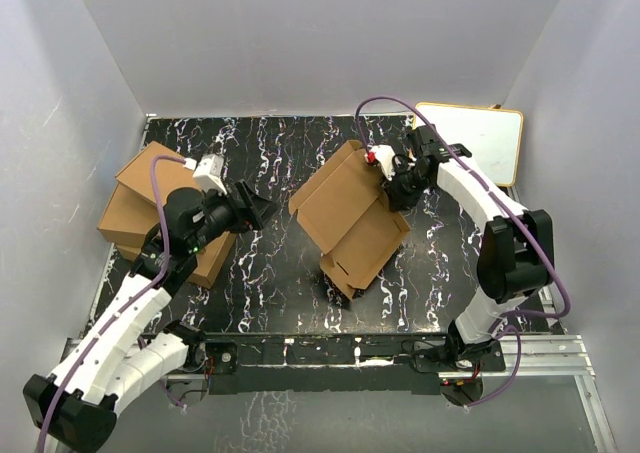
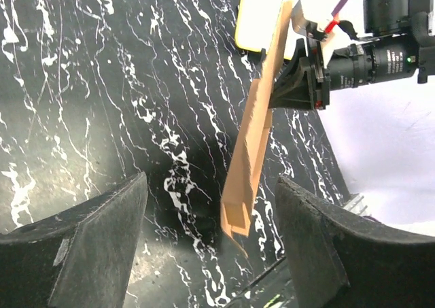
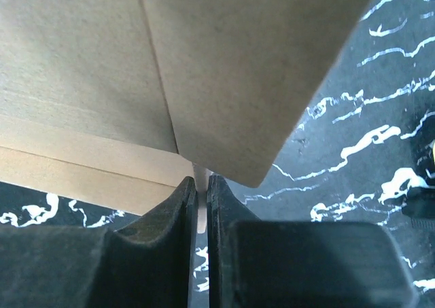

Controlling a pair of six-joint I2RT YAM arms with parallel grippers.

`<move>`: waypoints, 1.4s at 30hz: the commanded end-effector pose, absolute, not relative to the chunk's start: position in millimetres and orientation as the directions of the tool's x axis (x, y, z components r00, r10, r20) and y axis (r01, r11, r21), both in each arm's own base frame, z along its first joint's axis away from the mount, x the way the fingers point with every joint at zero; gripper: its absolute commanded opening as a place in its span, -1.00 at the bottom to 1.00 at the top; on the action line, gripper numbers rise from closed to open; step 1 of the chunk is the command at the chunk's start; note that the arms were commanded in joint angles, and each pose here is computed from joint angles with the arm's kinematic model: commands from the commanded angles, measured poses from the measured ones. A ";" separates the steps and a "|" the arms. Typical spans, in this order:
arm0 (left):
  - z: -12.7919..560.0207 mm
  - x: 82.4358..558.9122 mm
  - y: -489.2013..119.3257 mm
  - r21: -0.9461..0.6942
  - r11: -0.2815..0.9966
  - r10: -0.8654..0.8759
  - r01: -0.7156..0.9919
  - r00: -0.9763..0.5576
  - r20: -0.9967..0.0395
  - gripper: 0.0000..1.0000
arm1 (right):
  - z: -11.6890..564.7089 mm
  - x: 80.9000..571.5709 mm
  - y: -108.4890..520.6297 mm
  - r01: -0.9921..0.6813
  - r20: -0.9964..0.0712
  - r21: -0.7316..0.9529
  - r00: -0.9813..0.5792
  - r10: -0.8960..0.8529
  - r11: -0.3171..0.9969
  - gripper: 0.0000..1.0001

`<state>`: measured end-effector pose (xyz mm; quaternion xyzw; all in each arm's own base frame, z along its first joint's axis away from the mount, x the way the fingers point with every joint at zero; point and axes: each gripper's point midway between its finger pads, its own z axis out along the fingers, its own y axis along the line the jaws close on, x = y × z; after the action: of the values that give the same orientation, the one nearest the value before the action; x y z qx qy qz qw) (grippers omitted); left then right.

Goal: Fold the paper box

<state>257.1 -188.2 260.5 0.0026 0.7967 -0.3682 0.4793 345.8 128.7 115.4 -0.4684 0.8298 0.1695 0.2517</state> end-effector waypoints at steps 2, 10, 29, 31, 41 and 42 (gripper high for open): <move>254.1 246.9 -190.8 -0.692 0.661 -0.452 0.290 -0.582 -0.676 0.48 | 102.1 344.4 100.0 -0.829 -0.422 0.027 -0.517 -0.745 0.559 -0.83; 227.1 246.4 -204.8 -0.800 0.565 -0.525 0.199 -0.662 -0.535 0.48 | 73.3 354.6 94.4 -0.793 -0.393 0.001 -0.561 -0.729 0.609 -0.82; 150.3 238.1 -239.9 -0.753 0.658 -0.526 0.007 -0.712 -0.466 0.48 | 41.2 344.4 89.0 -0.781 -0.387 -0.014 -0.571 -0.724 0.624 -0.71; 142.5 237.1 -241.9 -0.743 0.670 -0.526 -0.014 -0.716 -0.460 0.48 | 39.3 342.6 88.3 -0.782 -0.389 -0.018 -0.569 -0.724 0.624 -0.69; 117.1 228.3 -257.2 -0.735 0.673 -0.540 -0.078 -0.731 -0.417 0.50 | 44.9 338.9 87.1 -0.779 -0.422 -0.049 -0.551 -0.720 0.625 -0.61; 113.8 226.5 -259.2 -0.735 0.673 -0.542 -0.088 -0.735 -0.408 0.50 | 44.5 338.4 86.1 -0.778 -0.420 -0.052 -0.552 -0.720 0.626 -0.60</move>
<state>226.3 -256.5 121.8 -0.1589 0.8621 -0.3644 0.3142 326.7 88.7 30.2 -0.4268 0.8839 0.0909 0.1679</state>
